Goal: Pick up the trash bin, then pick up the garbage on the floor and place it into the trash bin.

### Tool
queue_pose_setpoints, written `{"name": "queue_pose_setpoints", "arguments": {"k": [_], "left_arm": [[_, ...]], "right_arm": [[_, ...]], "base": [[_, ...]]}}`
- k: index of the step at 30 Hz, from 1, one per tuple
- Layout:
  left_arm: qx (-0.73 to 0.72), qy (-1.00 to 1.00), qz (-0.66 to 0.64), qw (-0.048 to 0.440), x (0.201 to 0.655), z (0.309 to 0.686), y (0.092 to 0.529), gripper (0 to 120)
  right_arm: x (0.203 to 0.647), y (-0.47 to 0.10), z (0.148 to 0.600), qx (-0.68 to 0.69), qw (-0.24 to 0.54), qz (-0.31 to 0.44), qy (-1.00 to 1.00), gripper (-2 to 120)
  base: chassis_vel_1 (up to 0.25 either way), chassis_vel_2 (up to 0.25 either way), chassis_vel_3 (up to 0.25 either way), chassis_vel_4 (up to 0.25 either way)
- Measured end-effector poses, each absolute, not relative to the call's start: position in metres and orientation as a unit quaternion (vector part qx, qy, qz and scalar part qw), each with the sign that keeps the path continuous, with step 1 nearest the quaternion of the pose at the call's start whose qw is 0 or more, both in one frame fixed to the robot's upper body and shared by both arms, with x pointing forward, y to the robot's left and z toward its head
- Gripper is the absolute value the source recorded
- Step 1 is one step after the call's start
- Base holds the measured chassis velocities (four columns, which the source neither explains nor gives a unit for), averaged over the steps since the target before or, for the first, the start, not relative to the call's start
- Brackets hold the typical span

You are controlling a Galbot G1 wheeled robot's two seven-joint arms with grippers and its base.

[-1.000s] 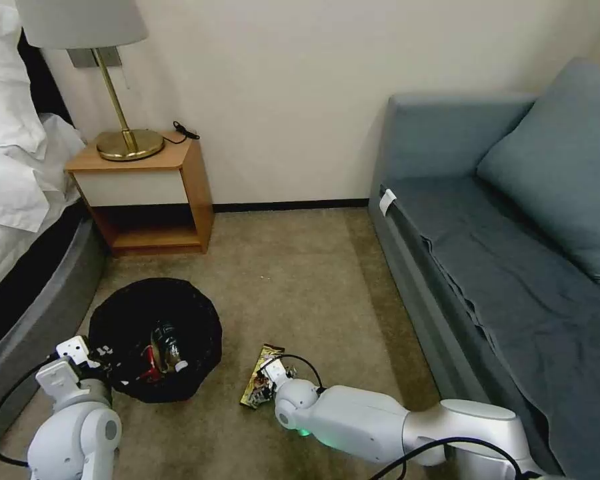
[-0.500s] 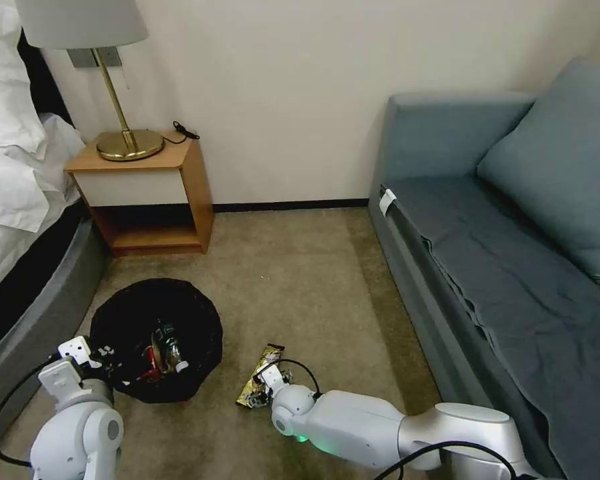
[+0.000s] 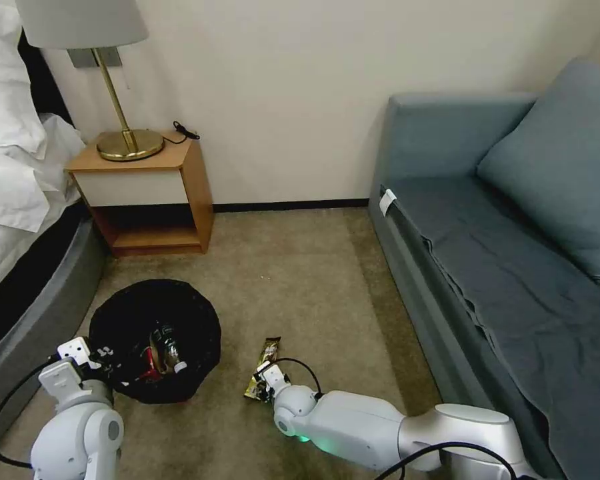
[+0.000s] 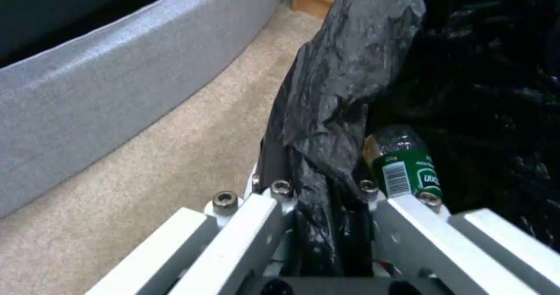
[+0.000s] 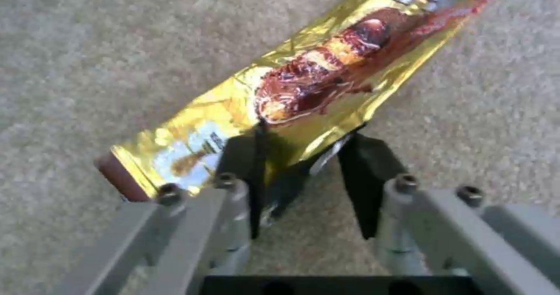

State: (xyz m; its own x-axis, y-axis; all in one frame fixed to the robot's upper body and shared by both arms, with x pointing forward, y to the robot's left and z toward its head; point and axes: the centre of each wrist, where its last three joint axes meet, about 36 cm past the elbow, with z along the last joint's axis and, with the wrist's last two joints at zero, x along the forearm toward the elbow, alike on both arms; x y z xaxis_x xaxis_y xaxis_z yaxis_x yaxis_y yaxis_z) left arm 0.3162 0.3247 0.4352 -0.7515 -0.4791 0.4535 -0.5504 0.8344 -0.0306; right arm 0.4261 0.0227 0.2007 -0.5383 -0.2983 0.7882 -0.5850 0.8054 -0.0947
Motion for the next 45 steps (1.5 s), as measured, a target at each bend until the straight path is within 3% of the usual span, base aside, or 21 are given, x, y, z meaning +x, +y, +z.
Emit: {"name": "queue_pose_setpoints", "arguments": {"k": [9,21,27,30,32,34,35,38,45], "left_arm": [[0.277,-0.932,0.08,0.218,0.316,0.434,0.324,3],[0.277,-0.933,0.081,0.217,0.317,0.434,0.324,3],[0.275,-0.934,0.082,0.215,0.319,0.436,0.326,3],[0.272,-0.934,0.082,0.216,0.32,0.436,0.326,3],[0.271,-0.934,0.082,0.216,0.32,0.436,0.326,3],[0.269,-0.935,0.083,0.217,0.321,0.435,0.325,3],[0.269,-0.935,0.083,0.217,0.321,0.435,0.325,3],[0.266,-0.935,0.085,0.22,0.322,0.434,0.322,3],[0.265,-0.935,0.087,0.219,0.322,0.436,0.32,3]], "right_arm": [[0.428,0.013,0.199,0.255,0.391,0.17,-0.868,0],[0.436,0.001,0.214,0.251,0.366,0.15,-0.883,0],[0.47,-0.03,0.28,0.226,0.314,0.105,-0.916,0],[0.49,-0.064,0.371,0.218,0.254,0.054,-0.941,0],[0.491,-0.065,0.386,0.222,0.243,0.046,-0.943,0],[0.483,-0.054,0.445,0.251,0.208,0.009,-0.945,0],[0.483,-0.054,0.445,0.251,0.208,0.009,-0.945,0],[0.451,-0.007,0.501,0.317,0.19,-0.049,-0.928,0],[0.409,0.051,0.497,0.384,0.204,-0.052,-0.899,0]], "base": [[0.0,0.0,0.0,0.0],[0.0,0.0,0.0,0.0],[0.0,0.0,0.0,0.0],[0.0,0.0,0.0,0.0],[0.0,0.0,0.0,0.0],[0.0,0.0,0.0,0.0],[0.0,0.0,0.0,0.0],[0.0,0.0,0.0,0.0],[0.0,0.0,0.0,0.0]]}}
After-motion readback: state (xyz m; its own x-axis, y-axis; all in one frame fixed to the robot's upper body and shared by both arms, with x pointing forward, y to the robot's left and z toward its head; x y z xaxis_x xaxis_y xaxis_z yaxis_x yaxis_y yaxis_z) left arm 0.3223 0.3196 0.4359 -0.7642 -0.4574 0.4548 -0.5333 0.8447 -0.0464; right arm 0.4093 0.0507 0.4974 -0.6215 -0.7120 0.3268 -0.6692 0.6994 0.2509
